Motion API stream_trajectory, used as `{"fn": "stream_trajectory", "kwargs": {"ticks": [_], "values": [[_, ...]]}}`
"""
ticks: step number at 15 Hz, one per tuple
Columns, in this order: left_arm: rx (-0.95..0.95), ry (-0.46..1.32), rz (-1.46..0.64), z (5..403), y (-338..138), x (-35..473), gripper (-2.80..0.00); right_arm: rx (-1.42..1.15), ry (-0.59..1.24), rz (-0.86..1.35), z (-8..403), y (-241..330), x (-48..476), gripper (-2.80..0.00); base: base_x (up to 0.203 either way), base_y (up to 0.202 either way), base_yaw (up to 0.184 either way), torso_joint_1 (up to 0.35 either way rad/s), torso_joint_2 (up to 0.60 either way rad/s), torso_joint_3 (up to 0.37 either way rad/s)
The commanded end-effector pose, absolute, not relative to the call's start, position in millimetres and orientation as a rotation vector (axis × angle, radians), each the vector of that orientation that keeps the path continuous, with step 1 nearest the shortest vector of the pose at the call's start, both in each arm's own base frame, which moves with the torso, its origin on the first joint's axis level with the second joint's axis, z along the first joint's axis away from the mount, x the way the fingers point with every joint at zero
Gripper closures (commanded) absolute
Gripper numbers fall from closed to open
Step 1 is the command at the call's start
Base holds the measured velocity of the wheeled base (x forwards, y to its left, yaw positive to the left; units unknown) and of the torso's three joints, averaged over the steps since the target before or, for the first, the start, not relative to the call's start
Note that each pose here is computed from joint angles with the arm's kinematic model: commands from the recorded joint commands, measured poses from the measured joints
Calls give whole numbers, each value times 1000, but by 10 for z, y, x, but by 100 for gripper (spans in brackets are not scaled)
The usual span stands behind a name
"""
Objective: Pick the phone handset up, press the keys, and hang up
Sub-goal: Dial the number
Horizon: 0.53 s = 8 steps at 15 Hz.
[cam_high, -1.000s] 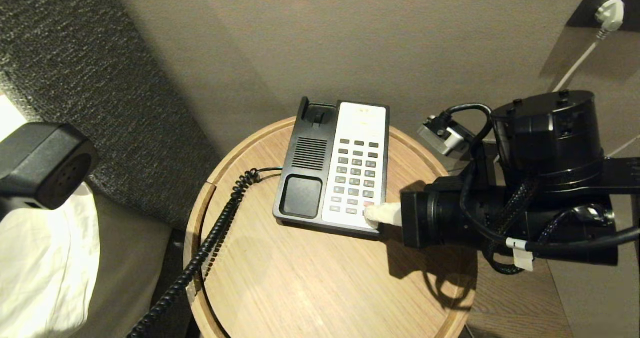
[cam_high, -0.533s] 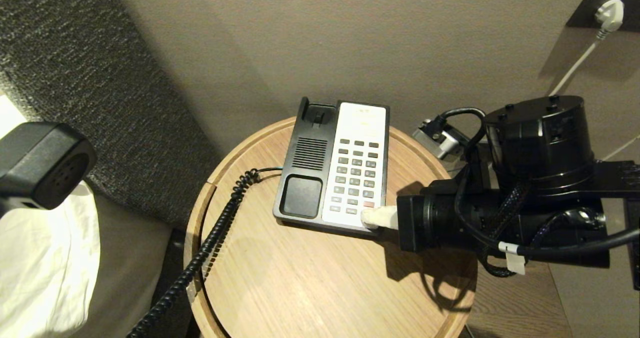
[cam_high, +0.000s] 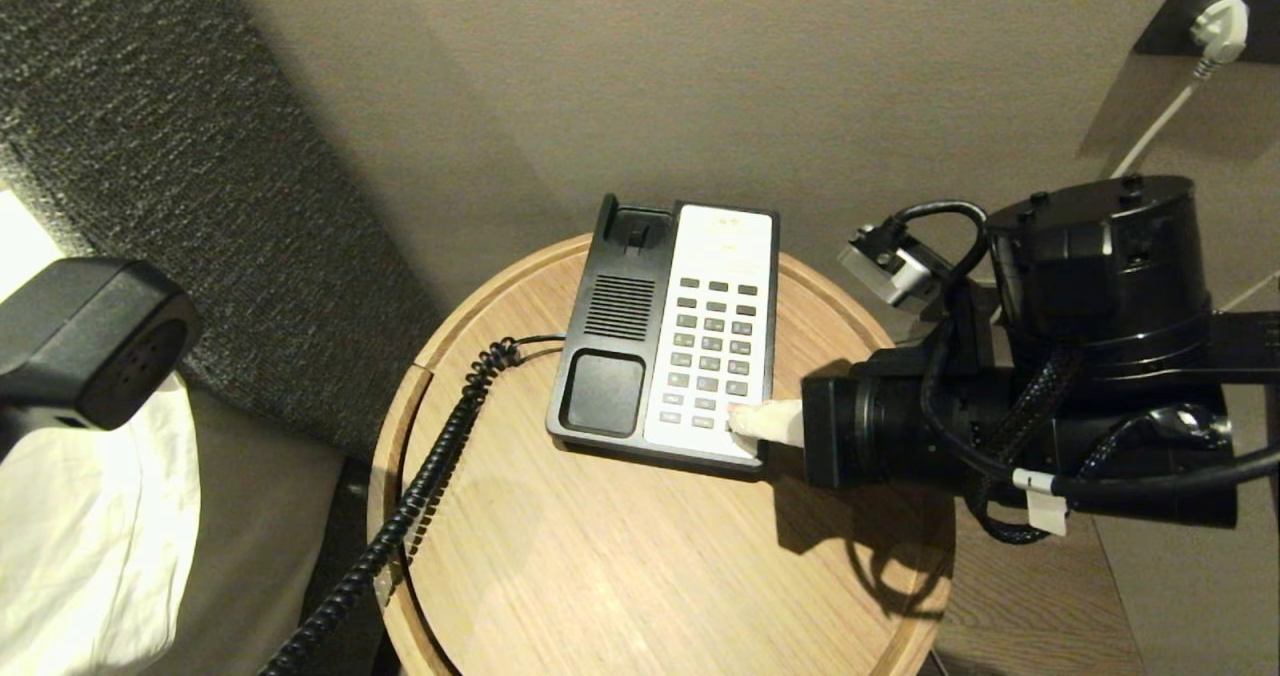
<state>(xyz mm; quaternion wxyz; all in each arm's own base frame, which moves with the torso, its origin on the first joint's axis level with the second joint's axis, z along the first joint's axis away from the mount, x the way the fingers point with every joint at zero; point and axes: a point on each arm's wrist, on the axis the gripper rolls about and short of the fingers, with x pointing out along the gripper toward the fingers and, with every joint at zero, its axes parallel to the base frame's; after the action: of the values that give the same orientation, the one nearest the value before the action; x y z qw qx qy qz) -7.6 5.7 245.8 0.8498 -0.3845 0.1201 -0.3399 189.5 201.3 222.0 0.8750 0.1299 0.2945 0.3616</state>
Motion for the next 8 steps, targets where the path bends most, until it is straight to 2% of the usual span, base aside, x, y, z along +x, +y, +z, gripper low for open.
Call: {"fn": "stream_trajectory", "kwargs": {"ticks": [1, 5, 8], "values": [[-813, 260, -714, 2450, 52, -70, 0, 285, 592, 766, 2295, 1977, 1856, 0, 0, 0, 0, 0, 0, 0], [-787, 264, -714, 2445, 28, -44, 0, 295, 579, 765, 2344, 1912, 1799, 0, 0, 0, 0, 0, 0, 0], [-634, 288, -745, 2427, -77, 61, 0, 309, 544, 733, 2425, 1840, 1749, 0, 0, 0, 0, 0, 0, 0]]}}
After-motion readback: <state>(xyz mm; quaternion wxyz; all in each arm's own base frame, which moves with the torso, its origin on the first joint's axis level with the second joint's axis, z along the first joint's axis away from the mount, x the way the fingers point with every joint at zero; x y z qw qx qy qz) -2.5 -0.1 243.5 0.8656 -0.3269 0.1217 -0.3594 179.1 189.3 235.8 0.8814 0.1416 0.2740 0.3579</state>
